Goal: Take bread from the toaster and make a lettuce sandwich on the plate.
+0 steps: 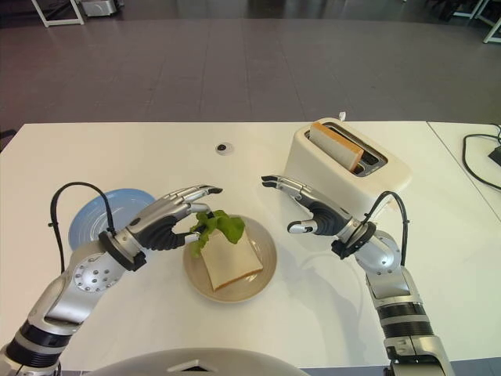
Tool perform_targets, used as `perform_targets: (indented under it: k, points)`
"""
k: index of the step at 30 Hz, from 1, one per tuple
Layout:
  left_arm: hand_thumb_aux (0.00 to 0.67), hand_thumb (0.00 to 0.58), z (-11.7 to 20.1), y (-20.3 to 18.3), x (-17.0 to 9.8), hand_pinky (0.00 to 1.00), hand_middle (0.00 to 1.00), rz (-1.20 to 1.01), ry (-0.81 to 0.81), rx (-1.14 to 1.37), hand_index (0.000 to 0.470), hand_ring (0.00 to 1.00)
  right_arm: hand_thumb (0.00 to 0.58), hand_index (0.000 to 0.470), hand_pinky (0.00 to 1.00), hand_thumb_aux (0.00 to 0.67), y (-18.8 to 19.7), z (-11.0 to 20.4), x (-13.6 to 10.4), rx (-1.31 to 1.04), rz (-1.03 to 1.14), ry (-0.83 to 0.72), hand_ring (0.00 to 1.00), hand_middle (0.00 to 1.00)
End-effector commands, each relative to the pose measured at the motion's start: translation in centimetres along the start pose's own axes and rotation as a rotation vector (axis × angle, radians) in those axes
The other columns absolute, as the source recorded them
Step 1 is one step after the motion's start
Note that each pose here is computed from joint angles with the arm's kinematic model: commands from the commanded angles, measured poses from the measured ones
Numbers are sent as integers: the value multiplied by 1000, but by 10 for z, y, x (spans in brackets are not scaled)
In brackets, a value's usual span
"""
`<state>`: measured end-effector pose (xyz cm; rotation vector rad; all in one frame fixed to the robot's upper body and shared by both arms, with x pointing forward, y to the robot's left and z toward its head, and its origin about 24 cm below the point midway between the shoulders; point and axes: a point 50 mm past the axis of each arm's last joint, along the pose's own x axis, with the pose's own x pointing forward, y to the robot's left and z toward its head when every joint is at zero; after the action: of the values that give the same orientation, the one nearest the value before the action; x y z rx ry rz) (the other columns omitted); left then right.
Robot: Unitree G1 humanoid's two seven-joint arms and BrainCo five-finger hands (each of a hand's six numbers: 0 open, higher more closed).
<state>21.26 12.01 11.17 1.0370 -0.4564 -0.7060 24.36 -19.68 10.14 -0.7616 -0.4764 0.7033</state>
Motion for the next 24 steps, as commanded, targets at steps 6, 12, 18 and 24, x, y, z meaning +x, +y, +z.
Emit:
perform_targets:
  k: [6, 12, 18, 24]
  points:
    - [431, 506, -24, -51, 14, 0, 0, -223, 96, 147, 302, 0, 0, 0, 0, 0, 2, 2, 5, 4, 4, -21, 0, 0]
    - [0, 0, -24, -52, 13, 0, 0, -220, 93, 160, 0, 0, 0, 0, 0, 0, 5, 4, 6, 11, 22, -33, 0, 0]
    - [0, 0, -18, -47, 14, 0, 0, -194, 70, 158, 0, 0, 0, 0, 0, 0, 7, 4, 6, 12, 30, -35, 0, 0]
    - [0, 0, -11, -56, 12, 0, 0, -245, 59, 159, 0, 0, 0, 0, 0, 0, 6, 4, 6, 9, 26, -38, 0, 0]
